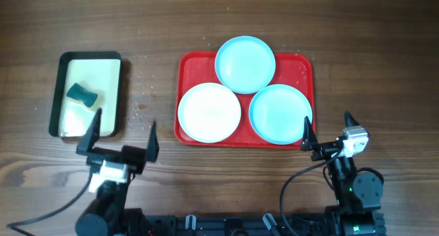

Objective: Clean dirty plates on tray and stack at the side

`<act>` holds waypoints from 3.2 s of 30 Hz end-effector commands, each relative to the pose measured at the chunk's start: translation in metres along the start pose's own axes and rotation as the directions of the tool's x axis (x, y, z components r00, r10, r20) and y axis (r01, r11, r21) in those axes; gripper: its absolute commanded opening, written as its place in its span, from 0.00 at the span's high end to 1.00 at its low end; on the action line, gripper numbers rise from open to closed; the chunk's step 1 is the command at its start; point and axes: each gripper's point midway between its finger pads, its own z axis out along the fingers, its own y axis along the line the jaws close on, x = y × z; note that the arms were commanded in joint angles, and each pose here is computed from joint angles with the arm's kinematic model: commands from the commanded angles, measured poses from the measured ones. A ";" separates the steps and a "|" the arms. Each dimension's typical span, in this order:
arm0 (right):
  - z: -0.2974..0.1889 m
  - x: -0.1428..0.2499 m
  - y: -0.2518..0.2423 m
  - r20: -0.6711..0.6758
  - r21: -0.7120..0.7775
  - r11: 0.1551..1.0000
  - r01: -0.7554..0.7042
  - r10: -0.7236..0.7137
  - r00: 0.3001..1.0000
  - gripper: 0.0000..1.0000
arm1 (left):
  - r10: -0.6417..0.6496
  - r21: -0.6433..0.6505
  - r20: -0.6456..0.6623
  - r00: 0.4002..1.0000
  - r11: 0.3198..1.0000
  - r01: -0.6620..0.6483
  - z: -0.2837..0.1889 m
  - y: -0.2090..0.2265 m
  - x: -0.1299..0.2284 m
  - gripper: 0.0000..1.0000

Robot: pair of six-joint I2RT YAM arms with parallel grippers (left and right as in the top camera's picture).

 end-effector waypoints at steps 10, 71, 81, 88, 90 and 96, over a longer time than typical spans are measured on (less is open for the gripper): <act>0.000 -0.001 -0.004 0.005 0.022 1.000 0.012 -0.012 1.000 0.00 | -0.238 -0.192 -0.859 0.453 0.971 0.145 0.107 0.045 0.142 0.00; 0.000 -0.001 -0.004 0.005 0.022 1.000 0.012 -0.012 1.000 0.00 | -0.968 -0.878 -0.182 -0.171 0.238 -0.416 -0.066 0.200 0.396 0.96; 0.000 -0.001 -0.004 0.005 0.022 1.000 0.012 -0.012 1.000 0.00 | -0.926 -0.899 -0.074 -0.371 0.223 -0.376 -0.071 0.153 0.384 0.00; 0.000 -0.001 -0.004 0.005 0.022 1.000 0.012 -0.012 1.000 0.00 | -0.926 -0.903 -0.075 -0.371 0.221 -0.368 -0.069 0.153 0.385 0.96; 0.000 -0.001 -0.004 0.005 0.022 1.000 0.012 -0.012 1.000 0.00 | -0.933 -0.895 -0.087 -0.350 0.227 -0.383 -0.071 0.158 0.385 0.96; 0.000 -0.001 -0.004 0.005 0.022 1.000 0.012 -0.012 1.000 0.00 | -0.939 -0.882 -0.098 -0.329 0.236 -0.409 -0.076 0.163 0.385 0.00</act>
